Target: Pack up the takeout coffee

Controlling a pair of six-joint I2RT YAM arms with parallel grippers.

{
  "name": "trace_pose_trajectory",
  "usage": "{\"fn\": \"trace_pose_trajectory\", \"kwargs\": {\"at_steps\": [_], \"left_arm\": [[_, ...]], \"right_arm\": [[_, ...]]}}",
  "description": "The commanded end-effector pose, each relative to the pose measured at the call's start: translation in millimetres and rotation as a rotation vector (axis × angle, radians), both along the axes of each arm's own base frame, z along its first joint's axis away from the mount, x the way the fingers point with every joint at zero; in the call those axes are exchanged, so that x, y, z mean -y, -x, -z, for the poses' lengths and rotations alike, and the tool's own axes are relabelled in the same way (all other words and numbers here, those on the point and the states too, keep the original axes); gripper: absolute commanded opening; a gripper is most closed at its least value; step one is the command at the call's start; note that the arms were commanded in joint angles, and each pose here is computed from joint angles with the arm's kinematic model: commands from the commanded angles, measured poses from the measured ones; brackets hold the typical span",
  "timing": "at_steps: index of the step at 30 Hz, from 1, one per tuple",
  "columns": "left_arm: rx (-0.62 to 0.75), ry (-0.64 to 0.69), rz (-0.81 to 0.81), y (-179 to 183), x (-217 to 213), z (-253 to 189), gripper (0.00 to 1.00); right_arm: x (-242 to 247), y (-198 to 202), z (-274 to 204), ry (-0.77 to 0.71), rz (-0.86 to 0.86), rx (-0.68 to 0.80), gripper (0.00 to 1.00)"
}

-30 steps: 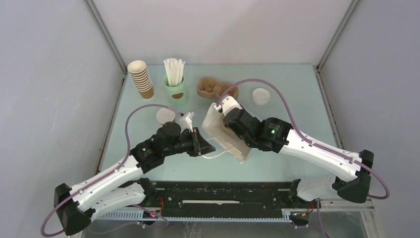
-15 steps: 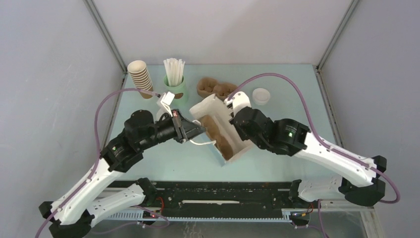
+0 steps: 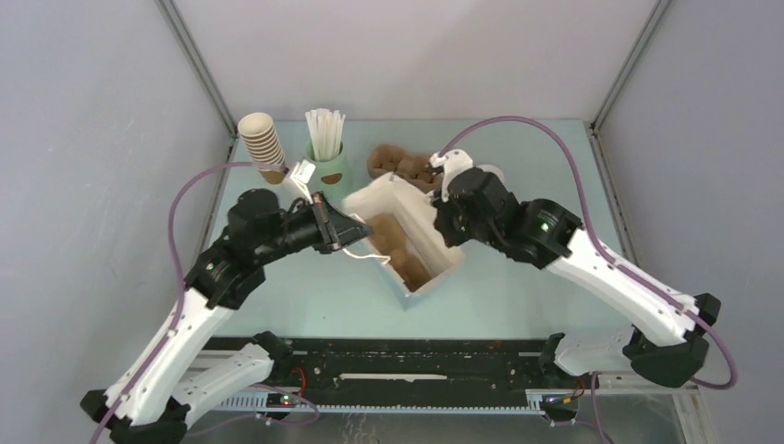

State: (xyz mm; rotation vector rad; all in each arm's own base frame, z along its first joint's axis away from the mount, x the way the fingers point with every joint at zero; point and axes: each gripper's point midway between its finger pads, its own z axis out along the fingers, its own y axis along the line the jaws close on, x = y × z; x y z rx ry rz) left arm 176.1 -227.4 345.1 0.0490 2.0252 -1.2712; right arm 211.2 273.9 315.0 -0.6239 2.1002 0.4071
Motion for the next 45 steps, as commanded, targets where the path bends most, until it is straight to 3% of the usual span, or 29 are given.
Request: {"fn": "trace_pose_trajectory", "kwargs": {"at_steps": [1,4,6,9,11,13,16,17,19,22,24,27,34,45], "left_arm": [[-0.124,-0.087,0.044,-9.1,6.9,43.8,0.0],[0.05,-0.007,0.04,13.0,-4.4,-35.7,0.0],[0.1,0.005,-0.001,17.2,-16.0,-53.0,0.0],[-0.021,-0.115,-0.066,-7.4,-21.7,15.8,0.0],[-0.14,-0.157,-0.022,-15.7,-17.2,61.3,0.0],[-0.114,-0.153,0.018,-7.7,-15.2,42.7,0.0],[0.118,-0.094,-0.068,8.6,-34.7,-35.4,0.0],[0.133,-0.089,-0.086,8.9,-37.9,-38.6,0.0],[0.086,-0.16,-0.102,-4.8,-36.6,-3.9,0.0],[-0.108,-0.25,0.0,-11.9,-17.8,67.6,0.0],[-0.05,-0.212,0.032,-2.9,-7.1,54.1,0.0],[0.104,-0.113,-0.028,1.2,-7.4,30.2,0.0],[0.029,-0.104,0.047,8.3,10.5,66.2,0.0],[0.001,-0.103,0.071,10.0,16.6,80.1,0.0]], "right_arm": [[-7.9,-14.1,50.6,-0.038,0.018,-0.205,0.0],[-16.6,11.9,-7.2,-0.027,-0.027,-0.094,0.0],[-22.2,25.3,-31.9,-0.054,-0.048,-0.057,0.0],[-27.6,8.9,-3.2,-0.084,-0.029,-0.078,0.0],[-16.4,-9.5,39.2,-0.102,0.012,-0.201,0.0],[-3.6,-11.9,32.1,-0.078,0.055,-0.188,0.0],[-14.0,19.7,-43.9,-0.094,-0.039,0.041,0.0],[-15.4,23.1,-55.1,-0.12,-0.054,0.065,0.0],[-17.7,13.5,-41.6,-0.142,-0.045,0.055,0.0],[-13.4,-17.1,19.3,-0.102,0.022,-0.067,0.0],[-6.5,-14.4,6.7,0.004,0.059,0.034,0.0],[-27.3,10.8,-28.2,0.016,-0.084,0.264,0.0],[-17.9,-2.5,-26.4,0.042,-0.019,0.35,0.0],[-5.1,-1.6,-17.7,0.071,0.06,0.39,0.0]]}}
